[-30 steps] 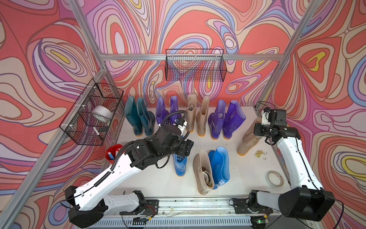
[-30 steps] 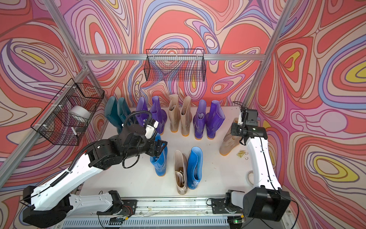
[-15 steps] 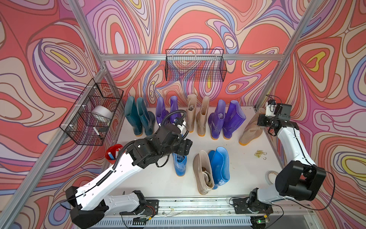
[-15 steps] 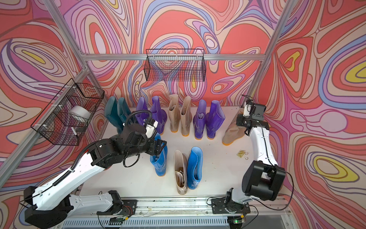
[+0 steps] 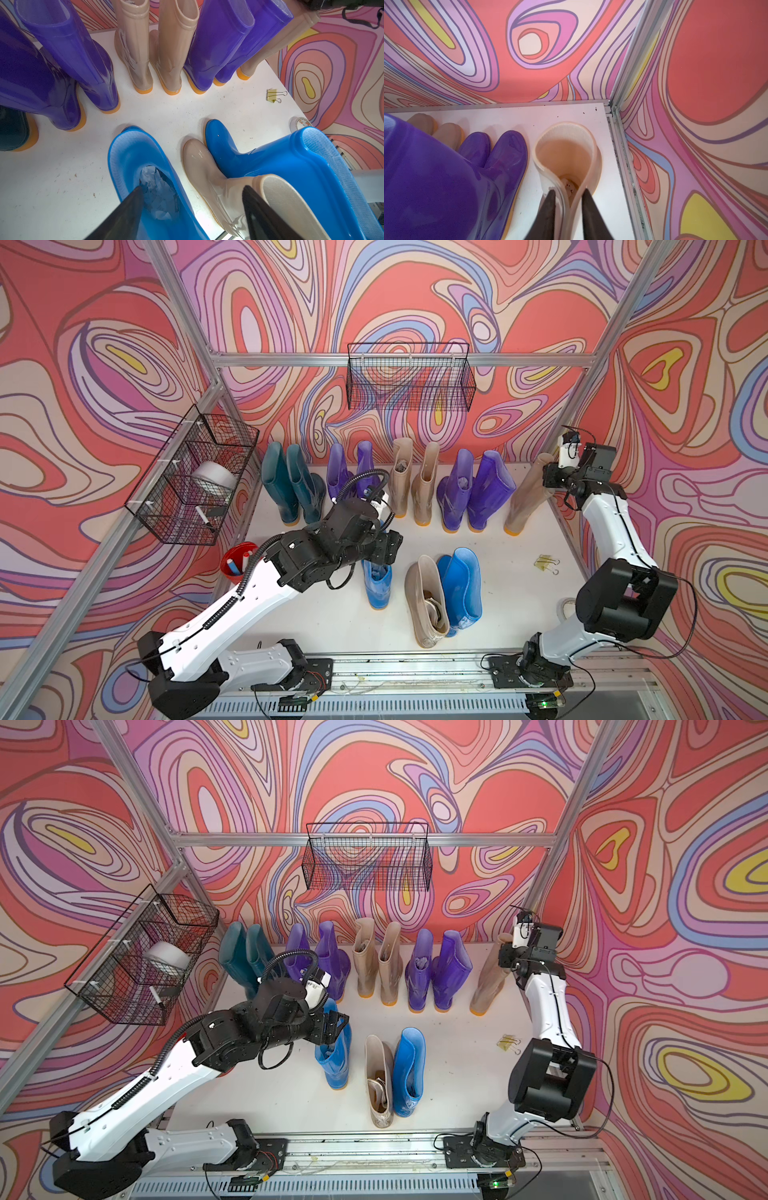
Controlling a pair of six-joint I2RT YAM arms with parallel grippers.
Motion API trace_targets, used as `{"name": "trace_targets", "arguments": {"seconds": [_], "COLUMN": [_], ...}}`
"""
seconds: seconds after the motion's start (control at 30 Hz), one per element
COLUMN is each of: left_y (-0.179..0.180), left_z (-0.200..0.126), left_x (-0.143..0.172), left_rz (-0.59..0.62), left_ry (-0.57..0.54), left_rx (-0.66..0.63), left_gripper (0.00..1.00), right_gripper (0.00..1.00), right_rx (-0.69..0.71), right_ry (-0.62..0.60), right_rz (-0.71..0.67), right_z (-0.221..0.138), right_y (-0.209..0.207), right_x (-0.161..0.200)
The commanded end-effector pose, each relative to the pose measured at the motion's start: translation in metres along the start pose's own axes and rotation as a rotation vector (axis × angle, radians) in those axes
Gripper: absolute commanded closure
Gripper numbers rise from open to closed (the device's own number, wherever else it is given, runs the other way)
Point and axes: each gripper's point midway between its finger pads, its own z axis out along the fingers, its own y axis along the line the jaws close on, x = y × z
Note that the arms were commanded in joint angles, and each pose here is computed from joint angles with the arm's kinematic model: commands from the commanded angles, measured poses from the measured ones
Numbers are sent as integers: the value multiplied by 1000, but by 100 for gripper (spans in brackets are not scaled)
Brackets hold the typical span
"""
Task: Match and arrange rain boots in pairs
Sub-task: Place the rain boot at the corner of the board.
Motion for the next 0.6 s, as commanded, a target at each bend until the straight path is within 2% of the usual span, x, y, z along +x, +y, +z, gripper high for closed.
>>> {"name": "trace_targets", "arguments": {"seconds": [0.0,0.13,0.17,0.33,0.57], "left_y": [2,3,3,3,4], "left_z": [0,1,1,2,2], "left_x": [-2,-1,0,2,6], "left_rz": [4,1,0,-4,-2], "left_ry": [-12,-10,-10,-15,-20], "left_rx": [0,2,3,11,16], "left_gripper": [23,23,23,23,23], "right_gripper": [67,42,38,26,20], "right_rx": [1,-16,-25,-35,-46], "right_ry": [-16,-49,-53,-57,-67], "right_rz": [5,42,47,92,160], "right_z": [1,-14,-18,-39,-75], "right_y": [-2,4,6,13,25], "right_x": [-5,-13,-14,-13,-2]}}
